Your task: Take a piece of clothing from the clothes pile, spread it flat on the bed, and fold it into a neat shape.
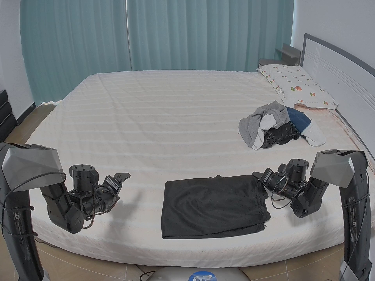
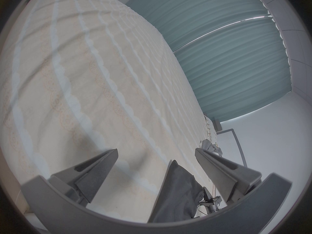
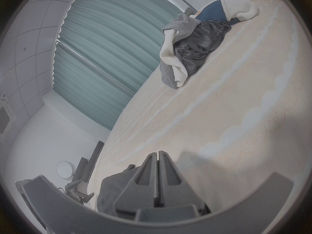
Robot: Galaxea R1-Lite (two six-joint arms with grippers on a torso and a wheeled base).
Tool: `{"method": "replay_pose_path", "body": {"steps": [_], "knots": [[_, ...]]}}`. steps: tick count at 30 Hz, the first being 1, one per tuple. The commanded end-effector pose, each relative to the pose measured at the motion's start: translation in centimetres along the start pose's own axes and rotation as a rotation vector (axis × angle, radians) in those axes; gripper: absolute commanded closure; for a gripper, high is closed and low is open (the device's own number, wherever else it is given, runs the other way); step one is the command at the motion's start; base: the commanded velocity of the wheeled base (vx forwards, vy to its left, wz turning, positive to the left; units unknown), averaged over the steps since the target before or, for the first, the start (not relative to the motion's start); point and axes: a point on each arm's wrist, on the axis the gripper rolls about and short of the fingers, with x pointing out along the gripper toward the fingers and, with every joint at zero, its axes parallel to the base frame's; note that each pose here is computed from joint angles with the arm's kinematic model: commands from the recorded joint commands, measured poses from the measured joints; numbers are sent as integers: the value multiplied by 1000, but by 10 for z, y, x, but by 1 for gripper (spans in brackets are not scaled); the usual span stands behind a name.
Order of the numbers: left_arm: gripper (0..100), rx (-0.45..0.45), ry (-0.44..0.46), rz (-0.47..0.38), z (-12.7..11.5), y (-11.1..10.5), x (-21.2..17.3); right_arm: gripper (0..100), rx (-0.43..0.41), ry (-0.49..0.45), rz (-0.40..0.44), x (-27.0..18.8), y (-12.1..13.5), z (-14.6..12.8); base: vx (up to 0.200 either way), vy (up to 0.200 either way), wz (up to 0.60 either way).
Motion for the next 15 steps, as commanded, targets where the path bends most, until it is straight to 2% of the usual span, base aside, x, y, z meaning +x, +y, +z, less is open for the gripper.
{"method": "replay_pose_path", "body": {"steps": [1, 12, 13, 15], "knots": [[0, 0, 3, 1, -1, 0, 1, 100, 2, -18, -7, -1, -5, 6, 0, 0, 0], [0, 4, 10, 3, -3, 1, 2, 100, 6, -21, -16, 1, -11, 8, 0, 0, 0], [0, 4, 9, 4, -3, 1, 2, 0, 8, -18, -17, 1, -11, 8, 0, 0, 0], [0, 4, 9, 4, -3, 1, 2, 0, 8, -18, -17, 1, -11, 8, 0, 0, 0]]}}
